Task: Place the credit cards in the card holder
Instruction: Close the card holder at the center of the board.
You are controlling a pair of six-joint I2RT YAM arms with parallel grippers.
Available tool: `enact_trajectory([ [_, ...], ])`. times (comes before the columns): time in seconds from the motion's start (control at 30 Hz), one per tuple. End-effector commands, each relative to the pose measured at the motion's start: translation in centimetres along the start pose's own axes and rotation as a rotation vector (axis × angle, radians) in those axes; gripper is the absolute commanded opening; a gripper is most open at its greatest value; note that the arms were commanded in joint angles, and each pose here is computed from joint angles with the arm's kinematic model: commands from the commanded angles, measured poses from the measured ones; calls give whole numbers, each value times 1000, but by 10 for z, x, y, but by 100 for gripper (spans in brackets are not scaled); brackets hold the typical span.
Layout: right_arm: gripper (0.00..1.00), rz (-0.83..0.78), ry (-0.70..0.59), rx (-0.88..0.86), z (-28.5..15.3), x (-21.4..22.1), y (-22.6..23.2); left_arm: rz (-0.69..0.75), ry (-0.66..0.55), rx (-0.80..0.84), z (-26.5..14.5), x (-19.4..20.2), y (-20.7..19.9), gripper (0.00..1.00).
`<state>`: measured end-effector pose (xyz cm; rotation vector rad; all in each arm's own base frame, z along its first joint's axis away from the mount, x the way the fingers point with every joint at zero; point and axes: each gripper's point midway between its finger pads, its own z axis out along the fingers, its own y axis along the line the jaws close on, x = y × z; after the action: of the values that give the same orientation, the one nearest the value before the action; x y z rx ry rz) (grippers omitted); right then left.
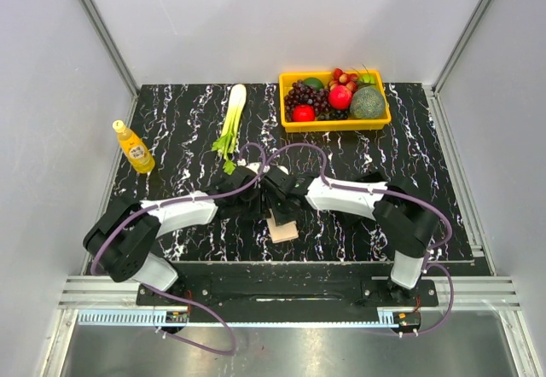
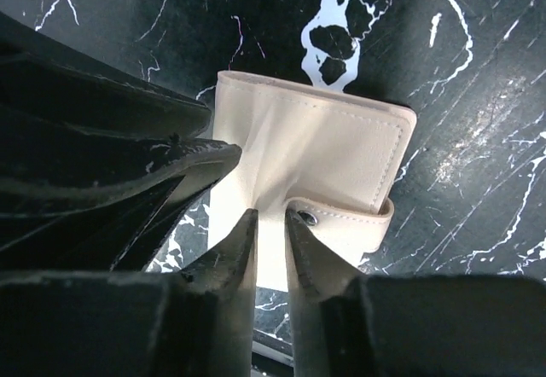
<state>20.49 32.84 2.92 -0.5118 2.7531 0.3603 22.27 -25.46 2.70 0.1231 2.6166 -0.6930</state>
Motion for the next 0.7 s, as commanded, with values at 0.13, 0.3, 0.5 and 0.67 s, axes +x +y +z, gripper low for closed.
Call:
enact_trajectory([
  [0.13, 43, 86, -265, -67, -64, -47, 2, 31, -137, 38, -27, -28, -17, 49],
  [0.3, 48, 185, -337, -75, -82, -51, -23, 42, -158, 48, -40, -30, -17, 59],
  [0.5, 45, 273, -212, -46, -47, -14, -45, -1, -121, 139, -39, -6, -21, 59],
  [0.67, 42, 330, -123, -80, -22, 5, -38, -39, -59, 202, -24, 14, -27, 59],
])
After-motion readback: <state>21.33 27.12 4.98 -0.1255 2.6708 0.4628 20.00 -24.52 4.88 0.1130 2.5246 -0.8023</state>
